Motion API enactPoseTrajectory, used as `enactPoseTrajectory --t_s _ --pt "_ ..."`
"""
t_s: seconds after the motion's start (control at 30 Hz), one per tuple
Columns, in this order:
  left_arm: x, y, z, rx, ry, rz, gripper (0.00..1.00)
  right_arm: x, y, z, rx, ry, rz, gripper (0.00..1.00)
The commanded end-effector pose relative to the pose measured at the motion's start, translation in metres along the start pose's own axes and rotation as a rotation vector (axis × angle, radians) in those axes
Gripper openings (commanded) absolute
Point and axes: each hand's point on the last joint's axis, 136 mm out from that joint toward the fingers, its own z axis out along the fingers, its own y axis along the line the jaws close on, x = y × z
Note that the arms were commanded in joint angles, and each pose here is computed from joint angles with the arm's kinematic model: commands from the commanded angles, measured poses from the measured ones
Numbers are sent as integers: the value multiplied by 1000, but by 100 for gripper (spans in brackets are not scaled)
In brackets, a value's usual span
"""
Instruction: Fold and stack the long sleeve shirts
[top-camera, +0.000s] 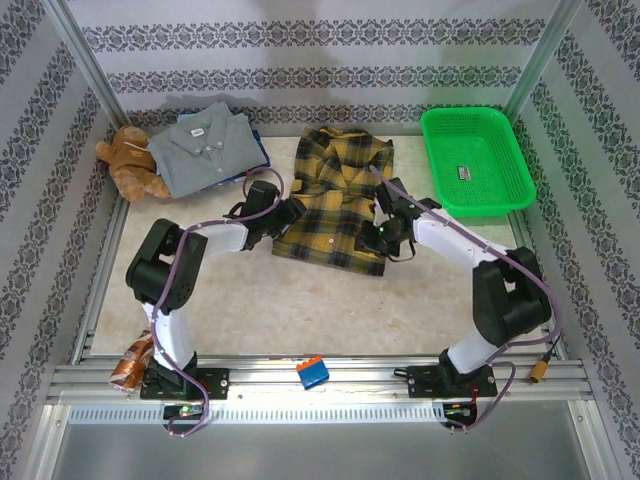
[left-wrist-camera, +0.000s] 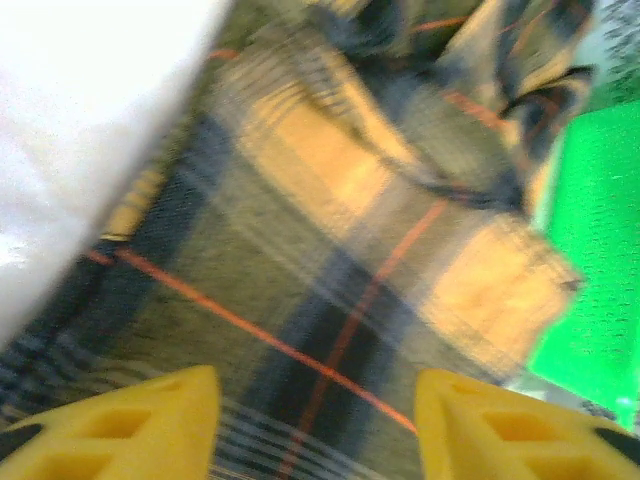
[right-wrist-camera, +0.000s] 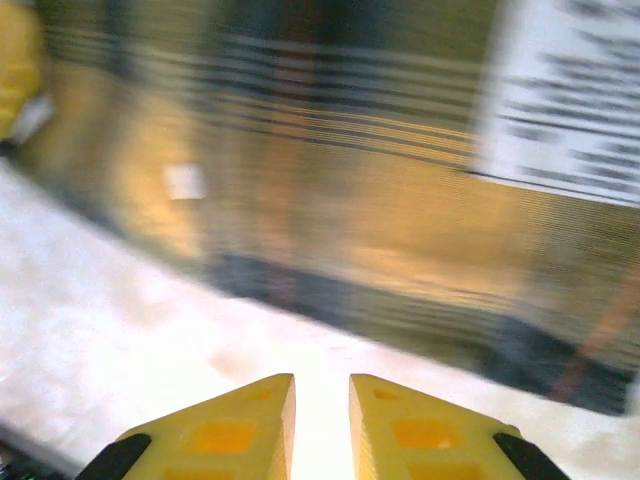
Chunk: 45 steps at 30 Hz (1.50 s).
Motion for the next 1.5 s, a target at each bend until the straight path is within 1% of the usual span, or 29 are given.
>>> enactPoseTrajectory --t_s 0.0,0.13,0.23,0.3,0.4,0.47,0.53,0.6,0.67,0.77,0.87,0.93,1.0,1.1,1.17,1.2,1.3,1.4,1.47 --pt "-24 -58 -34 122 -72 35 63 6 42 2 -103 58 -34 22" --pt "-37 -83 -65 149 -128 91 70 3 56 41 -115 124 -39 19" --pt "-41 -94 -87 151 -148 133 75 3 50 75 -88 176 -20 17" --pt "-39 -99 -99 156 -151 155 77 3 43 92 -60 188 -20 16" --pt "-30 -95 -110 137 -125 157 77 3 27 108 -2 196 -3 16" --pt "-21 -88 -112 118 -104 156 77 4 22 115 11 200 11 16" --pt "-10 -81 -111 97 -88 164 77 4 25 117 0 206 12 16" --pt "-1 -72 -110 82 -68 152 77 1 35 109 -23 198 2 16" --pt "6 -66 -110 77 -61 141 77 -8 54 86 -68 160 -16 19" --pt "14 -59 -111 59 -57 145 78 -29 66 44 -100 73 -20 28" --pt "26 -53 -101 46 -29 135 78 -57 59 5 -106 -29 -7 31" --pt "37 -53 -90 49 1 127 78 -71 40 -7 -69 -67 3 31" --pt "49 -53 -76 48 26 113 78 -78 16 -7 -32 -60 29 30" --pt "65 -50 -48 30 72 71 76 -79 -24 5 39 -48 45 27" --pt "76 -46 -27 -5 117 68 74 -73 -48 19 60 -17 81 24" --pt "80 -38 -17 -38 137 53 71 -69 -54 25 61 -7 91 23" --pt "85 -23 6 -86 157 36 66 -55 -64 41 68 19 96 21" --pt "82 -4 15 -160 142 76 63 -38 -68 52 83 46 99 21" --pt "81 14 17 -226 157 100 62 -24 -67 60 90 67 101 21"
